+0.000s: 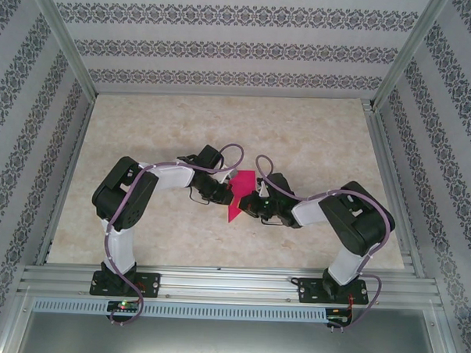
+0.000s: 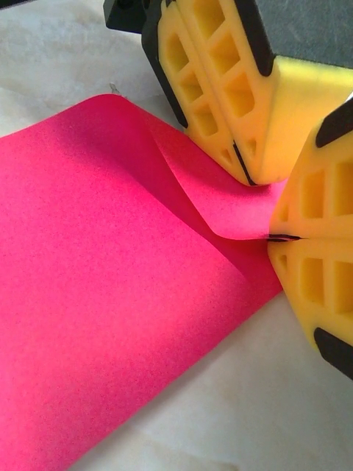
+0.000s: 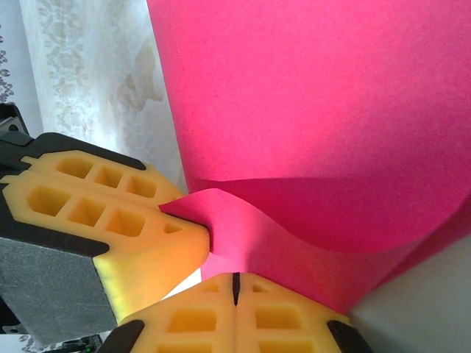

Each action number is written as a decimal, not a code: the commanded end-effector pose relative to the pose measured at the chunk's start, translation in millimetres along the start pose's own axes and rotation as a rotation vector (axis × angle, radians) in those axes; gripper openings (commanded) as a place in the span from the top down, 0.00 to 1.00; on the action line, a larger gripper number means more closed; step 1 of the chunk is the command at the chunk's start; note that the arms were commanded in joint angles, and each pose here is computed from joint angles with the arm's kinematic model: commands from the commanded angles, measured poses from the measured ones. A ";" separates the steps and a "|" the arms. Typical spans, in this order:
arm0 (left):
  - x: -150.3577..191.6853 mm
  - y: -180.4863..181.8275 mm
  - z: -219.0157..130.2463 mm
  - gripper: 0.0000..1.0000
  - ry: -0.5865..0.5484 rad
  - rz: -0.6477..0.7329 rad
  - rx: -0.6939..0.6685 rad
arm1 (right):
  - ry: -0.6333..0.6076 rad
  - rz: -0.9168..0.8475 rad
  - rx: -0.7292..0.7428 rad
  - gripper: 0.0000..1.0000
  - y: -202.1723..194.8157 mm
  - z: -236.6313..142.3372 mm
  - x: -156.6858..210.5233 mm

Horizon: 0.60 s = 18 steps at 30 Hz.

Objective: Fold a paper plane with a square sheet of paper (pick it up from the middle)

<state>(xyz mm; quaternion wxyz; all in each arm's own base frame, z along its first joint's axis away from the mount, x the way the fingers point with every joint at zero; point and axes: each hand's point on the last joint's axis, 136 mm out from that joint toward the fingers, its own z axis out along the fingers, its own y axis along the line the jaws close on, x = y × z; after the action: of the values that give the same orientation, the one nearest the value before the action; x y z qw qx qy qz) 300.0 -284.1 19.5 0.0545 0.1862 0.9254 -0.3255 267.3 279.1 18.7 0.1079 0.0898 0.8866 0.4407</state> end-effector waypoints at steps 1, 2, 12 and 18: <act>20.8 27.3 8.8 0.98 0.078 -0.032 -0.093 | -0.023 -0.005 0.020 0.94 -0.7 -7.0 -4.7; 20.5 27.4 8.3 0.98 0.077 -0.032 -0.093 | -0.031 -0.016 0.018 0.93 5.3 -12.1 -8.1; 18.9 27.0 8.7 0.98 0.074 -0.035 -0.091 | -0.049 -0.046 -0.001 0.93 12.9 -22.7 -31.2; 18.5 26.6 7.7 0.98 0.074 -0.032 -0.093 | -0.038 -0.015 0.084 0.94 -18.0 -10.1 -30.5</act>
<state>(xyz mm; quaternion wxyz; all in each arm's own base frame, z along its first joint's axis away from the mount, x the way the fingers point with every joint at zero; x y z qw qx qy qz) 300.2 -283.8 19.6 0.0548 0.1876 0.9256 -0.3240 292.5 257.8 29.9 0.1304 0.0967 0.8917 0.4225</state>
